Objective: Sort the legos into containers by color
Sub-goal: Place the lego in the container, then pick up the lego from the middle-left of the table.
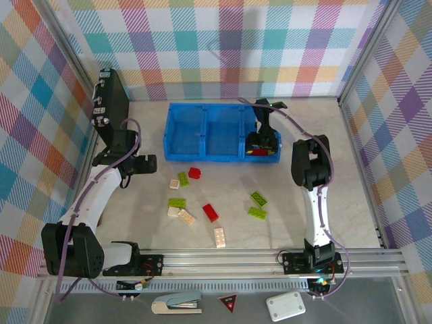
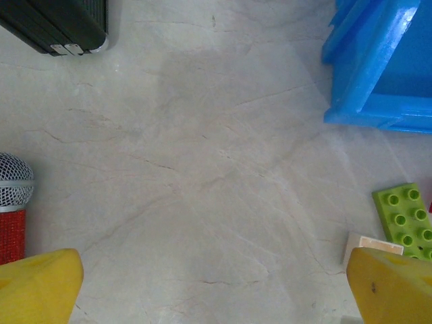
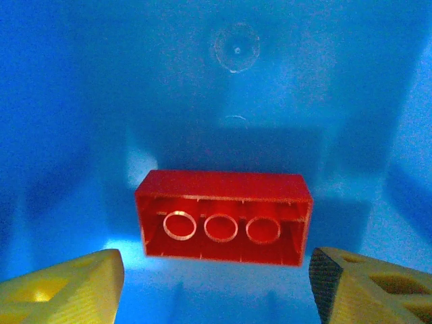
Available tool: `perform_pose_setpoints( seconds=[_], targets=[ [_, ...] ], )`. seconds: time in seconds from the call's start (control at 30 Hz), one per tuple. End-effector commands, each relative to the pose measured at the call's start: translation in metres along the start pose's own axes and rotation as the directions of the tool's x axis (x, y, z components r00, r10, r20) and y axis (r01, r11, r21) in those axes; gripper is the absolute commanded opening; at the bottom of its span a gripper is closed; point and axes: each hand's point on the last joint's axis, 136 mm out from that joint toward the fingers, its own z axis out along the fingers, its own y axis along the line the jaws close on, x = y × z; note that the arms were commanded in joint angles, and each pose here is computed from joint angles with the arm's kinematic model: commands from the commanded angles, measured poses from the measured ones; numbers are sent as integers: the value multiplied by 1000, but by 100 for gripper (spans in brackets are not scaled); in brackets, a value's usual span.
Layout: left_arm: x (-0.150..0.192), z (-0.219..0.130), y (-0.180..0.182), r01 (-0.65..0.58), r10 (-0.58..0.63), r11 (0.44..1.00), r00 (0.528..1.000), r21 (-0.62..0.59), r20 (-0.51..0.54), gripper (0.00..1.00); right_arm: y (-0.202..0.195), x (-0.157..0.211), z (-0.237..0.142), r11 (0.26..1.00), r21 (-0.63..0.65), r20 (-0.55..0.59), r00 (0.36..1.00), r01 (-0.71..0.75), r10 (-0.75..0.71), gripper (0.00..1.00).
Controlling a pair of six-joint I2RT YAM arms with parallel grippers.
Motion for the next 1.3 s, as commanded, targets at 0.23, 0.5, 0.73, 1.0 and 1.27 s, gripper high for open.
perform_pose_setpoints(
  seconds=[0.23,0.5,0.73,1.0,1.27],
  targets=[
    [12,1,-16,114,-104,992,983,61,-149,97,0,18,-57,1000,12,77,997,-11,10,74],
    [23,5,-34,203,-184,977,956,63,-227,95,8,40,-78,1000,8,107,994,14,-14,73],
    [35,9,-65,161,-138,985,954,68,-266,89,15,62,-80,1000,3,101,995,28,-28,73],
    [55,30,-100,108,-66,988,943,110,-327,73,26,79,-78,999,-16,101,994,41,-39,72],
    [63,51,-108,22,33,990,927,142,-373,65,29,87,-78,999,-11,95,995,43,-42,72]
  ],
)
